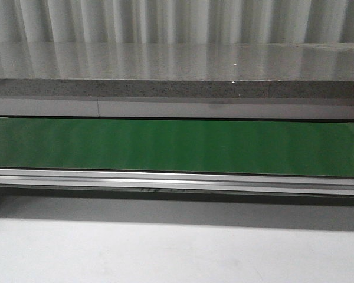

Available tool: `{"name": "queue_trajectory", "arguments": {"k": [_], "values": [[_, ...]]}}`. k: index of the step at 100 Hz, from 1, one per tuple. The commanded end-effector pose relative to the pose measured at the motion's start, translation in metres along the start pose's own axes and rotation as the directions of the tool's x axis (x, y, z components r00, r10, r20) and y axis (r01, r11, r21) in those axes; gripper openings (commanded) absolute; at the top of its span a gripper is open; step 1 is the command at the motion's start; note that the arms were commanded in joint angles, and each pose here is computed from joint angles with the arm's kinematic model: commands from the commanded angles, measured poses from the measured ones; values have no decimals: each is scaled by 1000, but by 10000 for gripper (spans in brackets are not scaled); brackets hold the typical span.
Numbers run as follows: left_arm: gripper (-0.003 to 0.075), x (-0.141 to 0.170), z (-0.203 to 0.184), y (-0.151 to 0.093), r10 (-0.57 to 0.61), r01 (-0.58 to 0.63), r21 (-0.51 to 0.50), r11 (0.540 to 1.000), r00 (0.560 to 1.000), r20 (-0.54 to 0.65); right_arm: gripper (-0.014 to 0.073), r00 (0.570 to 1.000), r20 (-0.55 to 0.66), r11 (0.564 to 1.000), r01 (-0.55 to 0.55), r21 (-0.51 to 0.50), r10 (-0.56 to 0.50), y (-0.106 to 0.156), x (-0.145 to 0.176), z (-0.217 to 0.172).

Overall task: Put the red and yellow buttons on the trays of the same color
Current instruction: 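Return the right gripper over the belt end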

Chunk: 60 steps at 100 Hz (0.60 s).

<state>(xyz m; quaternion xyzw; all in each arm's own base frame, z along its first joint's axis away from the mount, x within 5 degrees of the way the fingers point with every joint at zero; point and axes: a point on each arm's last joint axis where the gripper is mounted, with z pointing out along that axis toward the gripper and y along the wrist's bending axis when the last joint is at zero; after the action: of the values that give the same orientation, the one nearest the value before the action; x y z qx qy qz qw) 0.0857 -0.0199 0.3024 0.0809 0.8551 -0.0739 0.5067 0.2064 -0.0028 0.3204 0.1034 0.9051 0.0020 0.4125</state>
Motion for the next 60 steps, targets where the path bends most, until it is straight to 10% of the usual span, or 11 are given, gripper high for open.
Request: {"name": "queue_trajectory", "arguments": {"k": [1, 60], "values": [[-20, -14, -4, -1, -9, 8, 9, 1000, 996, 91, -65, 992, 112, 996, 70, -53, -63, 10, -9, -18], [-20, -14, -4, -1, -9, 8, 9, 1000, 996, 91, -65, 930, 336, 980, 186, -75, -151, 8, 2, -56]]}}
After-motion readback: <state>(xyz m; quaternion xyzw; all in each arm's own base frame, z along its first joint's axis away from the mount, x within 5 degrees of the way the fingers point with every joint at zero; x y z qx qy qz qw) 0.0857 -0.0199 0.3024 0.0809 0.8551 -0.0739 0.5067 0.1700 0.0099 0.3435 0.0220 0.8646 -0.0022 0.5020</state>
